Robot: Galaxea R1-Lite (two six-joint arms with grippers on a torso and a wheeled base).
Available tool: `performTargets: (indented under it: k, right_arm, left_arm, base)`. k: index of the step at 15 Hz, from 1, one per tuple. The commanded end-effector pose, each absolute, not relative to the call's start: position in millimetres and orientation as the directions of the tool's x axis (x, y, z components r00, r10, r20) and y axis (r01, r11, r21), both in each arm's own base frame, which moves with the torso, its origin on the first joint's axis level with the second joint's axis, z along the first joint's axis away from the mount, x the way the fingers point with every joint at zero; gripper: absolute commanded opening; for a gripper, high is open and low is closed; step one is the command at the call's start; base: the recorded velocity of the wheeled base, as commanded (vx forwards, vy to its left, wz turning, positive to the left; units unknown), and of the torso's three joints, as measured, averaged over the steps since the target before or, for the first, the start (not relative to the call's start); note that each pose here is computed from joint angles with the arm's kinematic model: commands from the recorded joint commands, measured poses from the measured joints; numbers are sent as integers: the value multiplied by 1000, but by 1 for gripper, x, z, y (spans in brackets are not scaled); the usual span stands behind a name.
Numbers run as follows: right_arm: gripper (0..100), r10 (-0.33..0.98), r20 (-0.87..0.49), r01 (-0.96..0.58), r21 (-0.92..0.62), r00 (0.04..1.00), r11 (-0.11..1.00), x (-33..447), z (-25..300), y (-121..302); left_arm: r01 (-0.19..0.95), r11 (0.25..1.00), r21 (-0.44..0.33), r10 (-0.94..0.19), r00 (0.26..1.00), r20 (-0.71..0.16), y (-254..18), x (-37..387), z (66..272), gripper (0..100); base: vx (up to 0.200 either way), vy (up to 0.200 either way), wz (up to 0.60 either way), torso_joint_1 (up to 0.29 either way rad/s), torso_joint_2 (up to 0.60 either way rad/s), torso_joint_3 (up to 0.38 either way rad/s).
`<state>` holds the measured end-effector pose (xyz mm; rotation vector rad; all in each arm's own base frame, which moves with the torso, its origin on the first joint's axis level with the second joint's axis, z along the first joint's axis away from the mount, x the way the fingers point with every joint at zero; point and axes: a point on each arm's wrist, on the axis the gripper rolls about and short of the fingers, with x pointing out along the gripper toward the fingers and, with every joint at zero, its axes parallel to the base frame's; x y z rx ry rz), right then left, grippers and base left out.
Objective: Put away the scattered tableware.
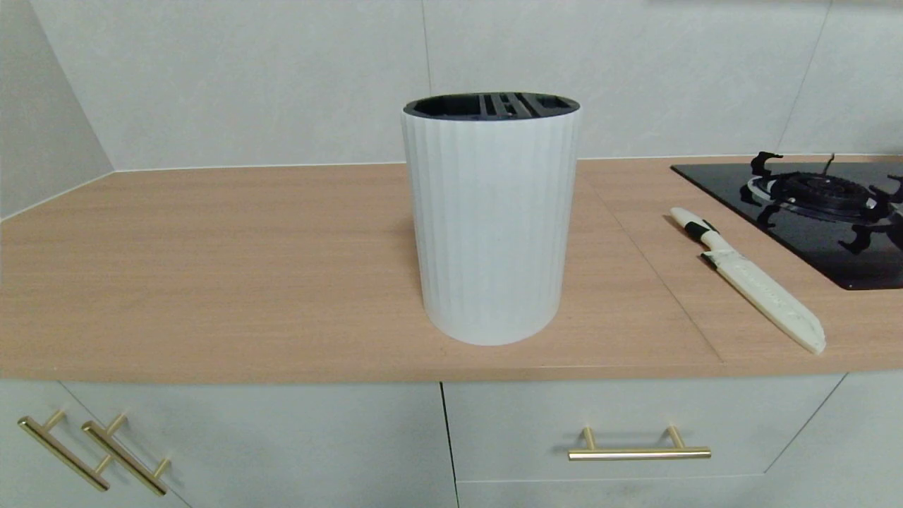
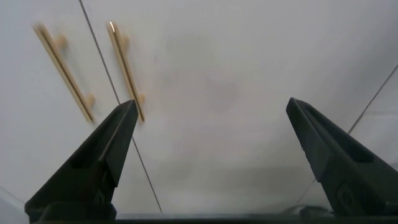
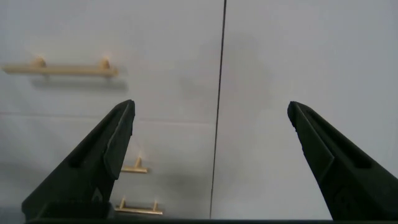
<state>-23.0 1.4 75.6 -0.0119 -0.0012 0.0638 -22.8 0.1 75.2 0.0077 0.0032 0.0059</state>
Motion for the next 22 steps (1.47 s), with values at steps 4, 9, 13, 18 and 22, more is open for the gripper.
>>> performTargets:
  k: [4,9,13,18,22]
  right_arm:
    - [100,64,0,-64,-12,998,998,-23,76,1]
    - [100,64,-2,-64,-12,998,998,-23,75,1]
    - [100,64,0,-64,-12,998,998,-23,76,1]
    - [100,64,0,-64,-12,998,998,-23,76,1]
    - [100,64,-2,-64,-12,998,998,-23,75,1]
  left_arm:
    - [-6,1000,8,6,1000,-5,0,-23,75,100]
    - [-5,1000,8,5,1000,-5,0,-23,75,100]
    - [-5,1000,8,5,1000,-5,0,-23,75,100]
    - [-8,1000,8,8,1000,-5,0,-23,75,100]
    - [-5,1000,8,5,1000,-5,0,-23,75,100]
  base:
    - [0,0,0,172,-465,-300]
    - [0,0,0,204,-481,-282]
    - [0,0,0,215,-502,-283]
    - [0,0,0,236,-537,-298]
    - [0,0,0,265,-568,-304]
